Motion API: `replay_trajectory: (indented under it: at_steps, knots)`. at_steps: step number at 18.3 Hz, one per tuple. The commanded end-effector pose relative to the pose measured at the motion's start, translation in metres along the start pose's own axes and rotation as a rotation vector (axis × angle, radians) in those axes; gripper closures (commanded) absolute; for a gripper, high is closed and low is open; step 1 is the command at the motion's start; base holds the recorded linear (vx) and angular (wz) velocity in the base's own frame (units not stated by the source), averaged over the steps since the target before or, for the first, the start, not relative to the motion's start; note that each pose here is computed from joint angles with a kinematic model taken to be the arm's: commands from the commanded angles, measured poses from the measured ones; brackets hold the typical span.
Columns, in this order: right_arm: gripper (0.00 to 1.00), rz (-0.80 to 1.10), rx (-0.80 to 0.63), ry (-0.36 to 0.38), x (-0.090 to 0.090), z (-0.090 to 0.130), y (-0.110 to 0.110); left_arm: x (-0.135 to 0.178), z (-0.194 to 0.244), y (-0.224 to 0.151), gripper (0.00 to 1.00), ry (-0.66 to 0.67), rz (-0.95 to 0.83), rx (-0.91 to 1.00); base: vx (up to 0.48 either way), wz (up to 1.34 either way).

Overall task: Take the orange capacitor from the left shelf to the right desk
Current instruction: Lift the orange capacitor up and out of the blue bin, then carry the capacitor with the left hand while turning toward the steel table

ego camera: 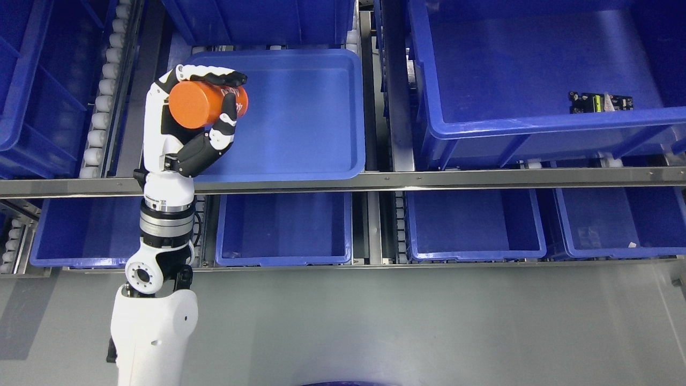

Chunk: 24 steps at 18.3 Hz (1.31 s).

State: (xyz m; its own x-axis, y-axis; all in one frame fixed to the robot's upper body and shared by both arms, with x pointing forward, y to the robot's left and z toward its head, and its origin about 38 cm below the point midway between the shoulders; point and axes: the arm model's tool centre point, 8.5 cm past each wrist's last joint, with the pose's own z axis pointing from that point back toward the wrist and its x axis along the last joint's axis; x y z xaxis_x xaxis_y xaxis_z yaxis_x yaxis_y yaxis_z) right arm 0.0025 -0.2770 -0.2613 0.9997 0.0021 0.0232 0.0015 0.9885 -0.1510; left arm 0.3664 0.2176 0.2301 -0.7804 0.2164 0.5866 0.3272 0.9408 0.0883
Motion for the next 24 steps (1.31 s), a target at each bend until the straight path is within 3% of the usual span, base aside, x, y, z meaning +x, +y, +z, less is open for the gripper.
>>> replay_trajectory:
  at_steps: [1, 13, 20, 24]
  knots:
    - [0.00, -0.005, -0.018, 0.005, -0.008, -0.001, -0.011, 0.004, -0.002, 0.003, 0.99, -0.007, -0.013, -0.014, 0.000, 0.00]
    - [0.00, -0.005, -0.018, 0.005, -0.008, -0.001, -0.011, 0.012, 0.013, 0.000, 0.98, -0.075, -0.043, -0.009, -0.027, 0.00]
    - [0.00, -0.005, -0.018, 0.005, -0.008, -0.001, -0.011, -0.006, 0.031, -0.066, 0.98, 0.002, 0.124, -0.105, -0.166, 0.02]
    - [0.00, -0.005, -0.018, 0.005, -0.008, -0.001, -0.011, -0.009, 0.043, -0.078, 0.98, 0.039, 0.157, -0.113, -0.198, 0.13]
